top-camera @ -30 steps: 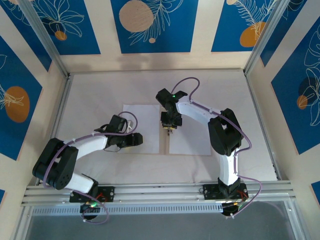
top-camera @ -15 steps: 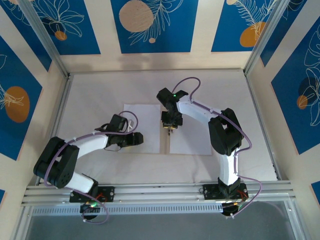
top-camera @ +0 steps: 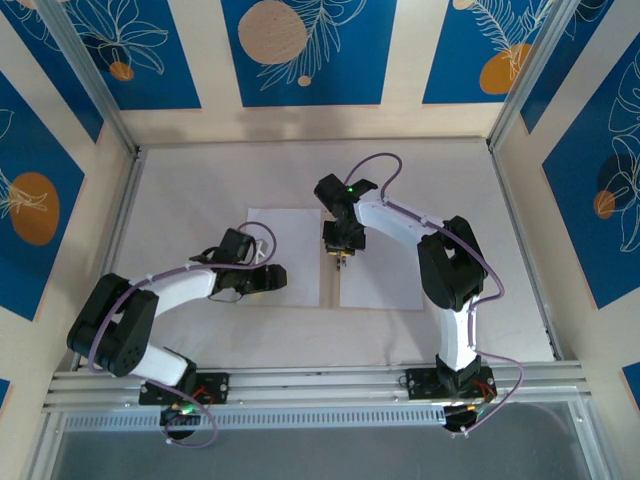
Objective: Put the files into the folder
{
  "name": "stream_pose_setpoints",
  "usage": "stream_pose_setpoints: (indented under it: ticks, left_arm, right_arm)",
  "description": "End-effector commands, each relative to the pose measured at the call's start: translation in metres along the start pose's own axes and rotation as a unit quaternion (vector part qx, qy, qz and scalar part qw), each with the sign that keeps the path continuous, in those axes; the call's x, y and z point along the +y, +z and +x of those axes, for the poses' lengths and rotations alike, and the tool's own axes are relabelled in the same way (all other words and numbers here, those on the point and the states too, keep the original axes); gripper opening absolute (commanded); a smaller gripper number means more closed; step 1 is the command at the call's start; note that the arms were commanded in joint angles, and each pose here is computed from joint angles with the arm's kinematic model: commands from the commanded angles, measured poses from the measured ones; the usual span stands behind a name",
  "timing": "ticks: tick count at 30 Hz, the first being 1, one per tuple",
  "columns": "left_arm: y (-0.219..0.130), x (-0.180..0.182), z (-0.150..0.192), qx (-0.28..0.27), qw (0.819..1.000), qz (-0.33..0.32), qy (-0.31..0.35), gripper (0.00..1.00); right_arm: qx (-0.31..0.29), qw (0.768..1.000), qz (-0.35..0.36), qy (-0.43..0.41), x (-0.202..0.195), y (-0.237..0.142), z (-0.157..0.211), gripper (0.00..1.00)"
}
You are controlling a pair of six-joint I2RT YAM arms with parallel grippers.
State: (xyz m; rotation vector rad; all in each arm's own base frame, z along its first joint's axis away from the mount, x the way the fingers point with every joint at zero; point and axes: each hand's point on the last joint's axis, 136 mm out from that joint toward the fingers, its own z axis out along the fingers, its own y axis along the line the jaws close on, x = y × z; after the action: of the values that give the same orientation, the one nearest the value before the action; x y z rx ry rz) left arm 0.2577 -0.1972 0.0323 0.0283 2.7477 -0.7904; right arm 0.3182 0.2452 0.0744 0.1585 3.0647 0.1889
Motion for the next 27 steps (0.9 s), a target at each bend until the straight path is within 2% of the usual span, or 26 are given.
stream_pose_setpoints:
  ticks: [1, 27]
  left_arm:
    - [0.007, 0.015, 0.022, 0.039, 0.999, -0.023, -0.016, 0.72]
    - [0.007, 0.015, 0.022, 0.04, 0.999, -0.023, -0.017, 0.72]
  right_arm:
    - [0.009, 1.0, -0.002, 0.001, 0.001, 0.0, -0.001, 0.21]
    - [0.031, 0.999, 0.034, -0.019, -0.007, 0.017, 0.013, 0.14]
